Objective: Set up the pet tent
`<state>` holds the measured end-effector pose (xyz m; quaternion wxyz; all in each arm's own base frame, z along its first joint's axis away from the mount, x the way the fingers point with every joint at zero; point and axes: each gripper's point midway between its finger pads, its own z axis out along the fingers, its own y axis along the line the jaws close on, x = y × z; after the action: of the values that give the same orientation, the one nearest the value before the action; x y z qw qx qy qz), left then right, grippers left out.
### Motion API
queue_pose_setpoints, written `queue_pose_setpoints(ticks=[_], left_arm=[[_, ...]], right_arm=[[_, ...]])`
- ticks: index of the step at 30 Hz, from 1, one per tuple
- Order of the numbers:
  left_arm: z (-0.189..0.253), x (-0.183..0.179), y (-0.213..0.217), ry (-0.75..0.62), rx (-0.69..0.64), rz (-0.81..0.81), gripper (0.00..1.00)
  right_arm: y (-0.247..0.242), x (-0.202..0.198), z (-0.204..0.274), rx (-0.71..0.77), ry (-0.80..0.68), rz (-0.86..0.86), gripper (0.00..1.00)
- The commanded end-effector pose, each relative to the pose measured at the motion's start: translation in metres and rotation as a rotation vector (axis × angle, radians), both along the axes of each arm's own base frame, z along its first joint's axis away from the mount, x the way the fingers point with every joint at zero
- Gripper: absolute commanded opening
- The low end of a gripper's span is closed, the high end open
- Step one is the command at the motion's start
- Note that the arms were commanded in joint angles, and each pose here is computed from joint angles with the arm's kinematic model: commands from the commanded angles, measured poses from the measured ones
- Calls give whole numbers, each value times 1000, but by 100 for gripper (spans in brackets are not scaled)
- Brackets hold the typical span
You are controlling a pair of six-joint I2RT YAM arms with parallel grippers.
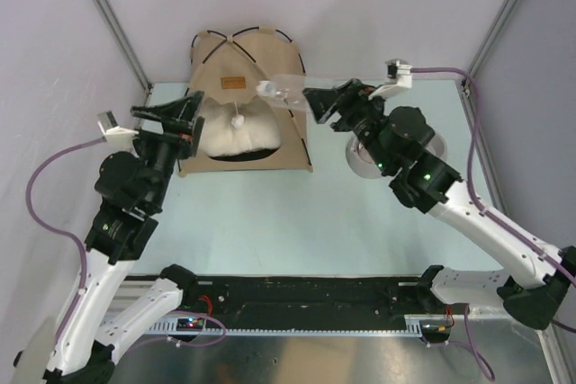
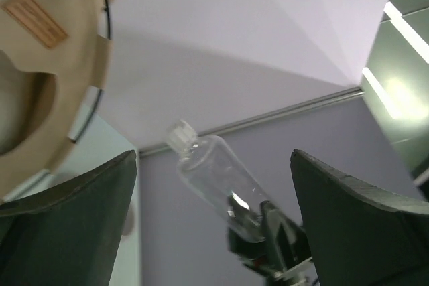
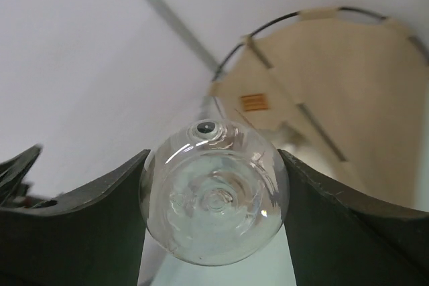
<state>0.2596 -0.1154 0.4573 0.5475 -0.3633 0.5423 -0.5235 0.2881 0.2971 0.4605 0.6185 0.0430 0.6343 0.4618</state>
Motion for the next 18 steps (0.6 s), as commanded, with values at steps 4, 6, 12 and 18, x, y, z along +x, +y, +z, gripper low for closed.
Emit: queue_pose_setpoints(ticks=[4, 6, 12, 18], left_arm=[[-53, -3, 23, 56, 359, 110, 100], [-59, -4, 20, 55, 412, 90, 100], [-71, -5, 12, 46, 538, 35, 100], [-83, -3, 5, 64, 594, -10, 100]], right_arm=[[-119, 18, -2, -185, 45, -389, 43], [-146, 24, -13, -240, 86, -473, 43], [-213, 51, -62, -364, 274, -669, 42], [-244, 92, -121, -500, 473, -701, 40]])
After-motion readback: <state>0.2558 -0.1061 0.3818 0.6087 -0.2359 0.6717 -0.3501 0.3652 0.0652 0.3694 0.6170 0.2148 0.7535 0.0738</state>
